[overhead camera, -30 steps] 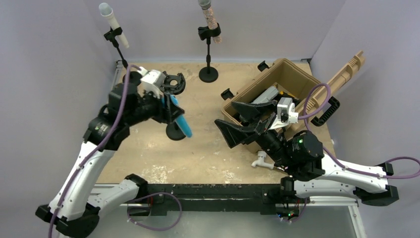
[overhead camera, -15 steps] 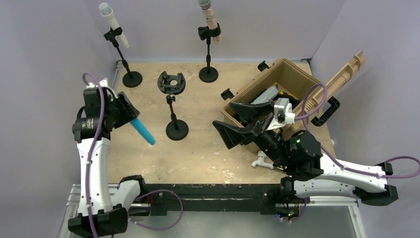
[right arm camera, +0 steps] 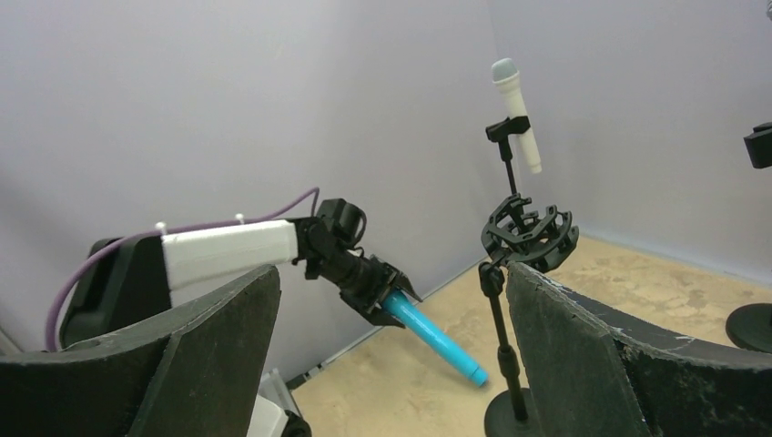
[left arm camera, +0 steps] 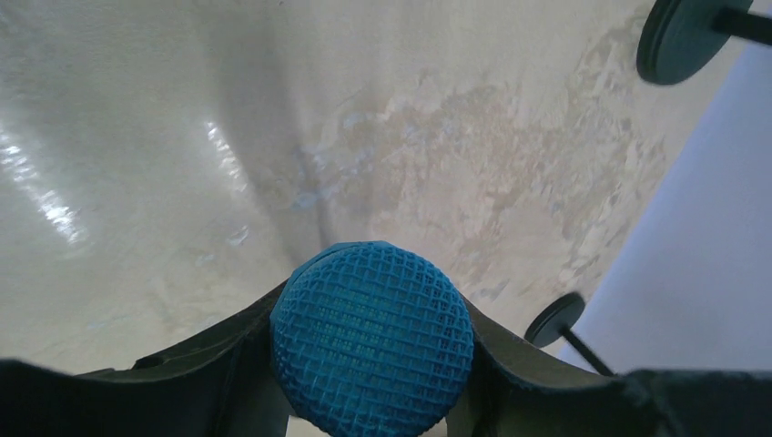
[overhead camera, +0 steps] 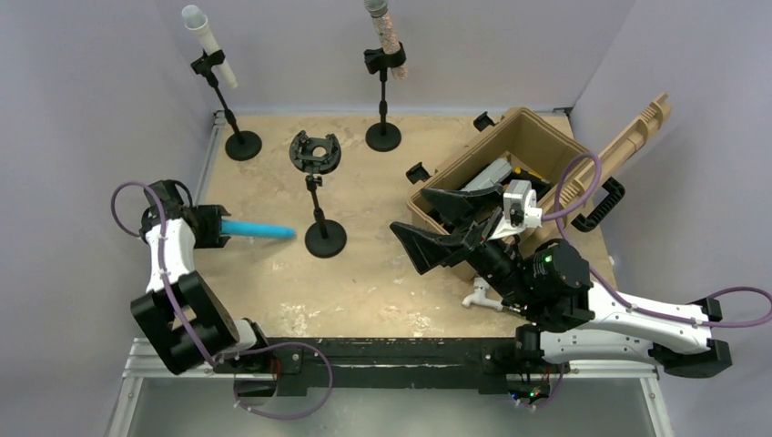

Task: Remove the microphone from the stand

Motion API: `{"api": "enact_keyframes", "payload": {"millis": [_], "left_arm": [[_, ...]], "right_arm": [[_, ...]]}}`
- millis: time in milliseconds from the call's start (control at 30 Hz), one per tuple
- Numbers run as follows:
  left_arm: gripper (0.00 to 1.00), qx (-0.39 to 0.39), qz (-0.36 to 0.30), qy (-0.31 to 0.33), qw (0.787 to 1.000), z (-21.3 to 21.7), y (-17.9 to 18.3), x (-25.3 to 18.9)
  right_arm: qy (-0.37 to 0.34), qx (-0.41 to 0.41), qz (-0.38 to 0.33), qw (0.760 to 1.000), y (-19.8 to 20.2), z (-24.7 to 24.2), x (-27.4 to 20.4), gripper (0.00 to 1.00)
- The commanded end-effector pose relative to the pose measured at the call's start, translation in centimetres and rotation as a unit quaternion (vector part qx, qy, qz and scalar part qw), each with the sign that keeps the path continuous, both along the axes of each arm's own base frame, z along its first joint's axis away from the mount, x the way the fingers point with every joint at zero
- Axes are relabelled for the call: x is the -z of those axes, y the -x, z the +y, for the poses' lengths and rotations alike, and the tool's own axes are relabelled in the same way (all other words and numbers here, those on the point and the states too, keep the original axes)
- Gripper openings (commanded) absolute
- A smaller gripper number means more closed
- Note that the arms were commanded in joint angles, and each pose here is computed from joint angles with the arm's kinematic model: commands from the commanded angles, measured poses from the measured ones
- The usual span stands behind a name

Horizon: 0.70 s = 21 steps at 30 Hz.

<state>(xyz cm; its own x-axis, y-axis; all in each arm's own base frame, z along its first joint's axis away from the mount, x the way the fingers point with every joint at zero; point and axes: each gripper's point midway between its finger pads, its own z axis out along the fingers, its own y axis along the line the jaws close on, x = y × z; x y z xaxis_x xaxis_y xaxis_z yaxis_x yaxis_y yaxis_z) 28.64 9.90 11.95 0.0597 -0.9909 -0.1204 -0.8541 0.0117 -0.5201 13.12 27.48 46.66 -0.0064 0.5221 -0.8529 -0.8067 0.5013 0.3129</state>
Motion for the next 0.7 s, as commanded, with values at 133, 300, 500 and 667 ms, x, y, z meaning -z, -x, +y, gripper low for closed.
{"api": "enact_keyframes", "payload": {"millis": [133, 300, 500, 667], "left_arm": [[0.00, -0.080, -0.047, 0.010, 0.996, 4.8, -7.0, 0.7], [0.01, -0.027, 0.014, 0.031, 0.999, 4.7, -7.9, 4.3], [0.23, 0.001, 0.081, 0.018, 0.997, 5.1, -7.3, 6.0], [0.48, 0.000, 0.111, 0.012, 0.994, 5.2, -6.8, 6.8]], "right_arm": [[-0.026, 0.005, -0.003, 1.000, 0.0, -0.6, -1.5, 0.93], [-0.019, 0.006, -0.008, 1.000, -0.1, 0.2, -1.6, 0.93], [-0.017, 0.005, -0.011, 1.000, -0.1, 0.3, -2.0, 0.92], [-0.026, 0.010, -0.007, 1.000, -0.1, -0.5, -2.0, 0.93]]}}
